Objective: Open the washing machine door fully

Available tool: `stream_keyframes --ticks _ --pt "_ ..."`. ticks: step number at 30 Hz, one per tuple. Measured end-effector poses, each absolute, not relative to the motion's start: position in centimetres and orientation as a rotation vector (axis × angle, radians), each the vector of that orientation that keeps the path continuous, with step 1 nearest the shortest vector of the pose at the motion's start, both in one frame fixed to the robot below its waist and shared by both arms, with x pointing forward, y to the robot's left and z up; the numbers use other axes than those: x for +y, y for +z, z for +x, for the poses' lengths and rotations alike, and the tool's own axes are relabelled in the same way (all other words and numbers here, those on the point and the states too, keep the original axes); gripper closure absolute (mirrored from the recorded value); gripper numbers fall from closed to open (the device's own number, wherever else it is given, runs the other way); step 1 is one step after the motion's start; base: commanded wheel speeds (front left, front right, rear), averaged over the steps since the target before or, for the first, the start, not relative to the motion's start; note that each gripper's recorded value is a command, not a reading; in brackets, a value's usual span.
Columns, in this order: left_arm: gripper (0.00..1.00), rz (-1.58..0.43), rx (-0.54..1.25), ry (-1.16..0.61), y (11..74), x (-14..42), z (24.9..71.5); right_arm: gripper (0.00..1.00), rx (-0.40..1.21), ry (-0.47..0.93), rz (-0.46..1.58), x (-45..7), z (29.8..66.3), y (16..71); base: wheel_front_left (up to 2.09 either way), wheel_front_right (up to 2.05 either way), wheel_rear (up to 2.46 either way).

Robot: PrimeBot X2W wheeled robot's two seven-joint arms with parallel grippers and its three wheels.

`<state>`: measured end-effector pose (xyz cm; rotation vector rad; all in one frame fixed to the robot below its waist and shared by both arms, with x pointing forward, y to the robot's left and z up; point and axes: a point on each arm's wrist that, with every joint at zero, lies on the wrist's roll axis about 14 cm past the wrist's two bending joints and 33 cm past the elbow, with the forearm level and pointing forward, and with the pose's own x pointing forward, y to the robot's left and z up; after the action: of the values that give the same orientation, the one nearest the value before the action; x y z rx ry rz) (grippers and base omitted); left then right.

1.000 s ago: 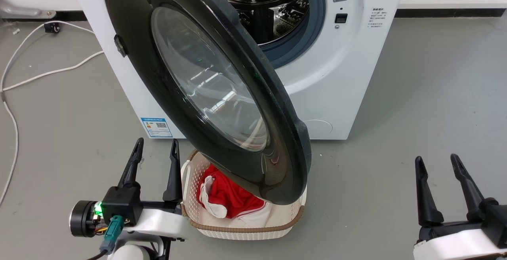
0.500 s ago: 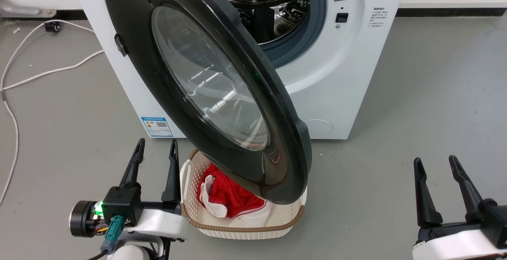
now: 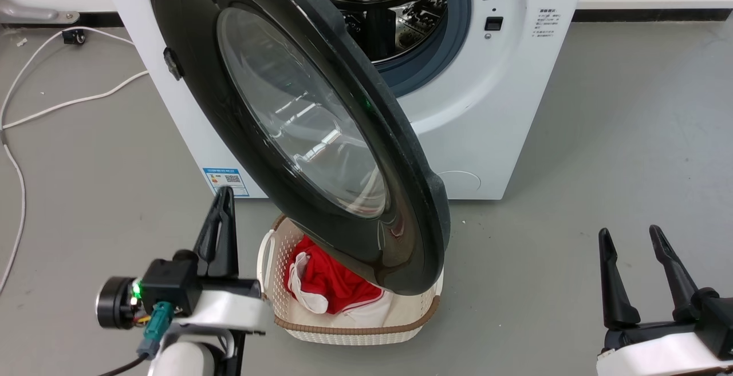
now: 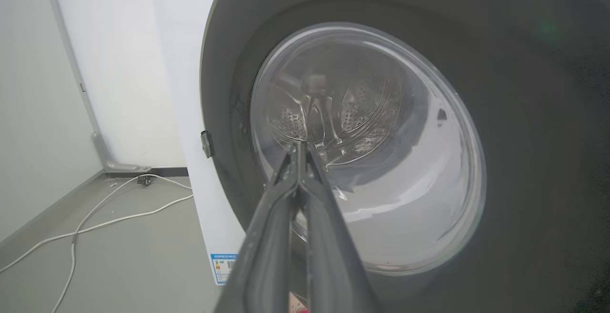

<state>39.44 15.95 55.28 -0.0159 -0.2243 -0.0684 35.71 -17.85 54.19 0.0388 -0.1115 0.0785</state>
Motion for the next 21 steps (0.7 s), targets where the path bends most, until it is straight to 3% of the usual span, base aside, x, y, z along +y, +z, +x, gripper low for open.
stream_keyframes --ticks 13,21 --pt "1.0 0.015 -0.548 -0.07 66.1 15.9 40.0 0.0 -0.117 0.074 0.039 -18.0 35.7 54.2 0.0 0.0 0.0" --pt "1.0 0.004 -0.765 -0.157 74.0 13.1 38.9 0.0 -0.117 0.064 0.046 -18.4 35.8 54.2 0.0 0.0 0.0"
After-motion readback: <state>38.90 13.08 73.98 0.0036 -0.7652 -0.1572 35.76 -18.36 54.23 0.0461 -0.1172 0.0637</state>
